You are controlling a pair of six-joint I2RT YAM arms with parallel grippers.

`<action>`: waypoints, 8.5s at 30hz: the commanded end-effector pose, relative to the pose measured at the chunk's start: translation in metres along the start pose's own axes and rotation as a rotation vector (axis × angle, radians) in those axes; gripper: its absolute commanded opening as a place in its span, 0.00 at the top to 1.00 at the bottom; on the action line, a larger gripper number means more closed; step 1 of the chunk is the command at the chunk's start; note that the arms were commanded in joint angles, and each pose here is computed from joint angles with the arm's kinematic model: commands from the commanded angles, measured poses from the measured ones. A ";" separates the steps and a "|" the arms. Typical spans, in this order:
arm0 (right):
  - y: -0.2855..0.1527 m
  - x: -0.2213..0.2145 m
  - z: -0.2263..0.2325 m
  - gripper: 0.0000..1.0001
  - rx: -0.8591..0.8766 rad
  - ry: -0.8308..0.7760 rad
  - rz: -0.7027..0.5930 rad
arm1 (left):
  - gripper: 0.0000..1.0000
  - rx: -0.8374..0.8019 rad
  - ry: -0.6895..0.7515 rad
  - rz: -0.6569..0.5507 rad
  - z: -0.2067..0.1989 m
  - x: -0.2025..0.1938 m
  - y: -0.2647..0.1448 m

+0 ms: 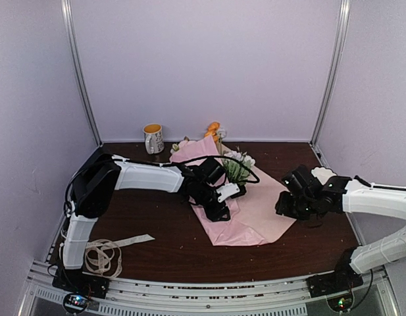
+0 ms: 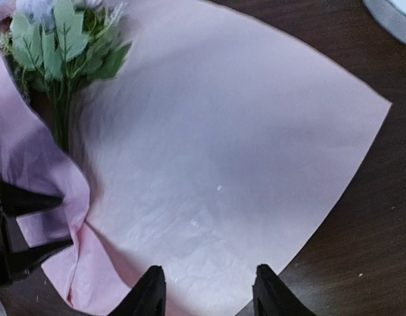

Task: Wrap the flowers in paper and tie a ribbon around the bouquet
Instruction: Press the fold line on the 1/4-folded wrapping paper, then pick up the two-thirds-folded wrapping paper from the center of the board, then fold the two-thirds-folded wrapping paper at the center of the board.

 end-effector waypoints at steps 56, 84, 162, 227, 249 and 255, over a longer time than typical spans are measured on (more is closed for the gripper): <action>0.049 0.012 -0.041 0.61 0.323 0.394 0.276 | 0.52 -0.055 -0.009 0.039 -0.009 -0.009 0.009; 0.082 0.001 0.122 1.00 0.637 0.070 0.392 | 0.51 -0.075 -0.061 -0.154 -0.004 -0.012 -0.021; 0.131 -0.072 0.210 0.91 0.343 -0.561 0.363 | 0.38 0.121 -0.536 -0.439 0.109 -0.086 -0.141; 0.017 -0.039 0.200 0.45 0.555 -0.611 0.288 | 1.00 0.309 -0.420 -0.357 0.179 -0.081 -0.125; 0.023 -0.088 0.155 0.67 0.265 -0.660 0.142 | 1.00 0.302 -0.453 -0.366 0.184 -0.098 -0.115; 0.010 -0.109 0.170 1.00 0.128 -0.892 0.011 | 1.00 0.308 -0.464 -0.338 0.189 -0.103 -0.112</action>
Point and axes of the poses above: each gripper's point midway between its finger pads, its own y axis out along the fingers, its own z axis along the line the jaws close on, x = y × z, the point moved 8 cm from there along -y, back along the fingers, and after that the axes turned 14 degrees about y, right-handed, at the moved point
